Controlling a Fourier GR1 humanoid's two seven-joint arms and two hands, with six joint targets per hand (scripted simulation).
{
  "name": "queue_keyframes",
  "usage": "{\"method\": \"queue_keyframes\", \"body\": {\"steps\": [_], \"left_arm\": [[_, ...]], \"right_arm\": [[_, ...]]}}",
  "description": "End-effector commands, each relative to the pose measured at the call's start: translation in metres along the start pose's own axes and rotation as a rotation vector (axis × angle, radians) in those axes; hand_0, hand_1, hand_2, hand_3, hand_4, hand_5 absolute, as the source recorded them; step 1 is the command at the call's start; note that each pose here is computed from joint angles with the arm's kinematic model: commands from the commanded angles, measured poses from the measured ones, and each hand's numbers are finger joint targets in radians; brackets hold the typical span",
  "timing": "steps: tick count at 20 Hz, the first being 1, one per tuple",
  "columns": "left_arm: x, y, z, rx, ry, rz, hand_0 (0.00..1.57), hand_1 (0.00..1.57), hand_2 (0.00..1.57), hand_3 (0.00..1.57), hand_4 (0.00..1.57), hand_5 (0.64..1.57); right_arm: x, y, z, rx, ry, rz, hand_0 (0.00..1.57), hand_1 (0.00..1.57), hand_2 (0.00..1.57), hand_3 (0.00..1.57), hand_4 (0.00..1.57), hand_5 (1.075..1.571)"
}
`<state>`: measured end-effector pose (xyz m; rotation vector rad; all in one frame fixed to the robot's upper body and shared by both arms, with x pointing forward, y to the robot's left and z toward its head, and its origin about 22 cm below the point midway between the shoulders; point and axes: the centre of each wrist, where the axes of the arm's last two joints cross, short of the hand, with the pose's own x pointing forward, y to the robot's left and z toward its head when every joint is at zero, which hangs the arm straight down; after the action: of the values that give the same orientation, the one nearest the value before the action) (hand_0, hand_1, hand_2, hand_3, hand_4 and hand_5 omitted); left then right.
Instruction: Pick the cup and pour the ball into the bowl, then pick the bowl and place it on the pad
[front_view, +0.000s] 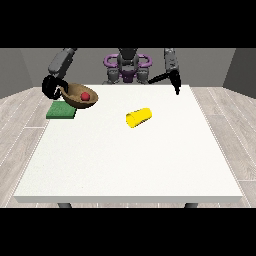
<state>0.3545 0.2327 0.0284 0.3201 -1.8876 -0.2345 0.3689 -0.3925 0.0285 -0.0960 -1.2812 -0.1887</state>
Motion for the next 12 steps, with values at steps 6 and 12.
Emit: {"method": "queue_keyframes", "body": {"steps": [6, 12], "left_arm": [[0.071, -0.017, -0.032, 0.005, -0.236, -0.004, 0.0, 0.0, 0.0, 0.0, 0.0, 1.564], [0.088, -0.003, -0.03, 0.065, -0.33, -0.027, 0.0, 0.0, 0.0, 0.0, 0.0, 1.564]], "right_arm": [[0.02, -0.087, 0.025, -0.078, -0.187, -0.065, 1.57, 1.57, 1.57, 1.44, 1.03, 1.563], [0.071, -0.126, 0.041, -0.12, -0.321, -0.006, 1.57, 1.57, 1.57, 0.0, 1.05, 1.567]]}}
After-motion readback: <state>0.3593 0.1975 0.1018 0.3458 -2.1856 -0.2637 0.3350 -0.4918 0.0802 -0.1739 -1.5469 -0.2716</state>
